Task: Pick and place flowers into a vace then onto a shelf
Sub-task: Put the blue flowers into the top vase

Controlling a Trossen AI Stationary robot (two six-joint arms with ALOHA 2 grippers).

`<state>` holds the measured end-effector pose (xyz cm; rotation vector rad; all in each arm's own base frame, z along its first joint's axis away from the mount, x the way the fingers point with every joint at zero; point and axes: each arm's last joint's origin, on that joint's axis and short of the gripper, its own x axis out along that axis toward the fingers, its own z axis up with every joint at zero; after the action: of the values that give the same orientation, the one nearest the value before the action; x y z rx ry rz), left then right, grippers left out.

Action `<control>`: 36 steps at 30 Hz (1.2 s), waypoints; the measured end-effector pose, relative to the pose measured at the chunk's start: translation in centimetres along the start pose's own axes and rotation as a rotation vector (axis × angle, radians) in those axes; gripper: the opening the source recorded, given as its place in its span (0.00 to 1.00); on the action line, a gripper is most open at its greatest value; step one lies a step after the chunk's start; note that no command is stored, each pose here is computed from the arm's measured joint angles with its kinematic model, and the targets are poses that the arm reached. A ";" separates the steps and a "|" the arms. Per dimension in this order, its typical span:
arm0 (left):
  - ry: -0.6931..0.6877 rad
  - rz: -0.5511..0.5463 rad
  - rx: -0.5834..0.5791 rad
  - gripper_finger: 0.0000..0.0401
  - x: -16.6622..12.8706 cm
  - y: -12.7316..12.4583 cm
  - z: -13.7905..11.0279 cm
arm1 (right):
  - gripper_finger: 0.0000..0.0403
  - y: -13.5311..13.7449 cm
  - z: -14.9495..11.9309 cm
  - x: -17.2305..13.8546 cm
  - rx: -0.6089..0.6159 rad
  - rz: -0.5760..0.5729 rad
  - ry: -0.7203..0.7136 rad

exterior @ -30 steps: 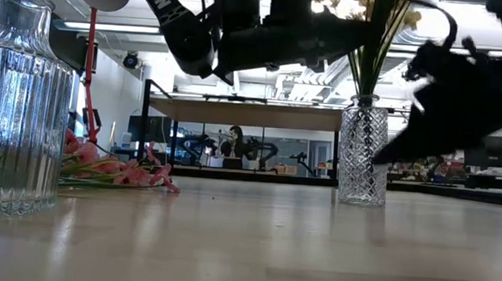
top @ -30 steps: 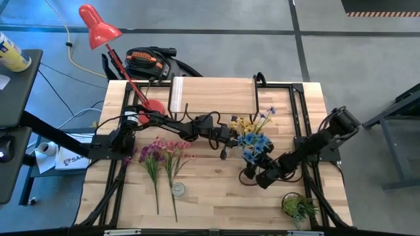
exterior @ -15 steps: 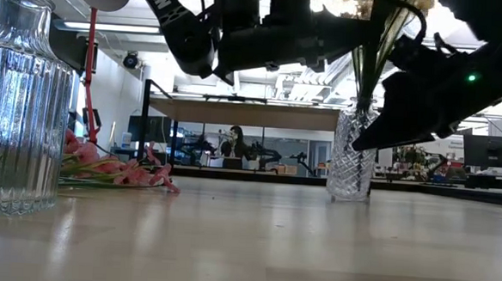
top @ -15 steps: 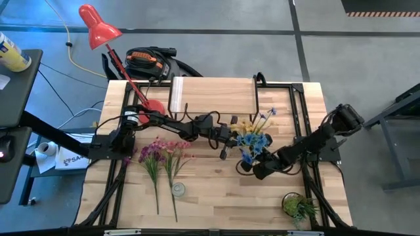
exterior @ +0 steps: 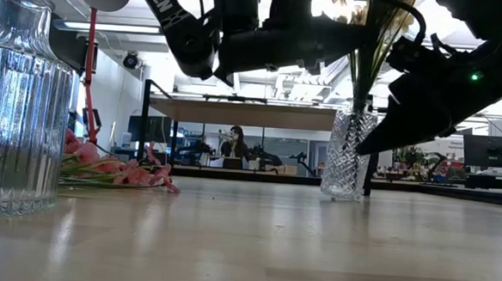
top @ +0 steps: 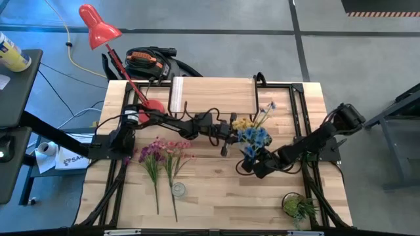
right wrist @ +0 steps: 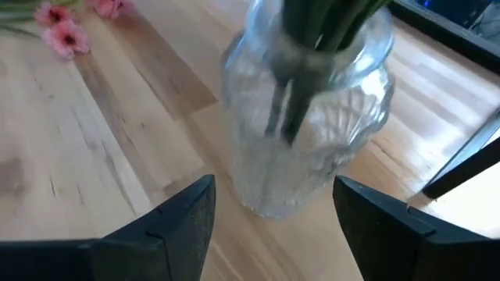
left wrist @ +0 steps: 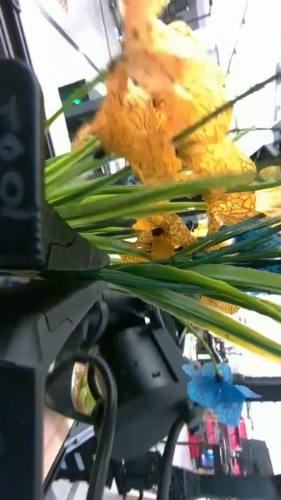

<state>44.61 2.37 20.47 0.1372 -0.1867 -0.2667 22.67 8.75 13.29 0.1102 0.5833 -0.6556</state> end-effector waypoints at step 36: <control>0.029 0.104 -0.106 0.12 -1.0 2.7 -0.4 | 0.89 -2.5 2.7 2.6 0.089 -0.101 -0.014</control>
<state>44.42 5.29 20.33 0.0258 -0.1503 -0.1709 24.10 4.65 14.29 0.1606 0.5491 -0.7804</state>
